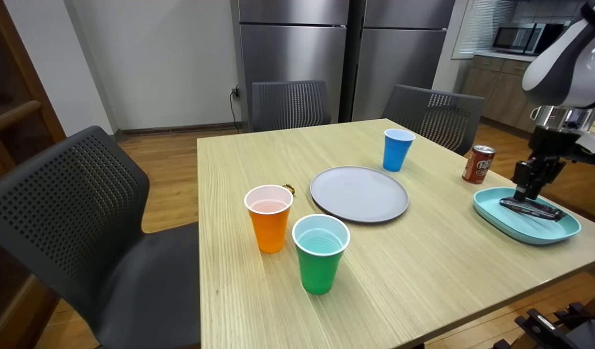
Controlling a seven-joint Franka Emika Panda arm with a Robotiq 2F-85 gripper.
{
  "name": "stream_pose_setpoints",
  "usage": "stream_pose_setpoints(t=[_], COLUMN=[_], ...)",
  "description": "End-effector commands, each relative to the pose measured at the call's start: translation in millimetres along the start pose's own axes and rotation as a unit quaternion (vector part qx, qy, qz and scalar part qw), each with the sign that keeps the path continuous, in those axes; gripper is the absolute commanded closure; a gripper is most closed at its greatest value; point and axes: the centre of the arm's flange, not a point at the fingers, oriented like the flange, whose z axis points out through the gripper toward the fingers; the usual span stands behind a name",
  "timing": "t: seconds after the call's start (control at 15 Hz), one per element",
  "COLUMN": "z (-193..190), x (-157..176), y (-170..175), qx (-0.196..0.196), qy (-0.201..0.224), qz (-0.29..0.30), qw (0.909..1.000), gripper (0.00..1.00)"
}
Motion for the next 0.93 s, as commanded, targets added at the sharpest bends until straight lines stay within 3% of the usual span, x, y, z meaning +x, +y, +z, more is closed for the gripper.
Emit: stream_pose_setpoints(t=[0.0, 0.2, 0.87], z=[-21.0, -30.9, -59.6], x=[-5.8, -1.1, 39.5], y=[-9.8, -21.5, -82.4], qx=[-0.010, -0.010, 0.030], qy=[0.018, 0.026, 0.042], qz=[-0.030, -0.038, -0.039], qw=[0.9993, 0.9989, 0.9979], gripper=[0.22, 0.01, 0.00])
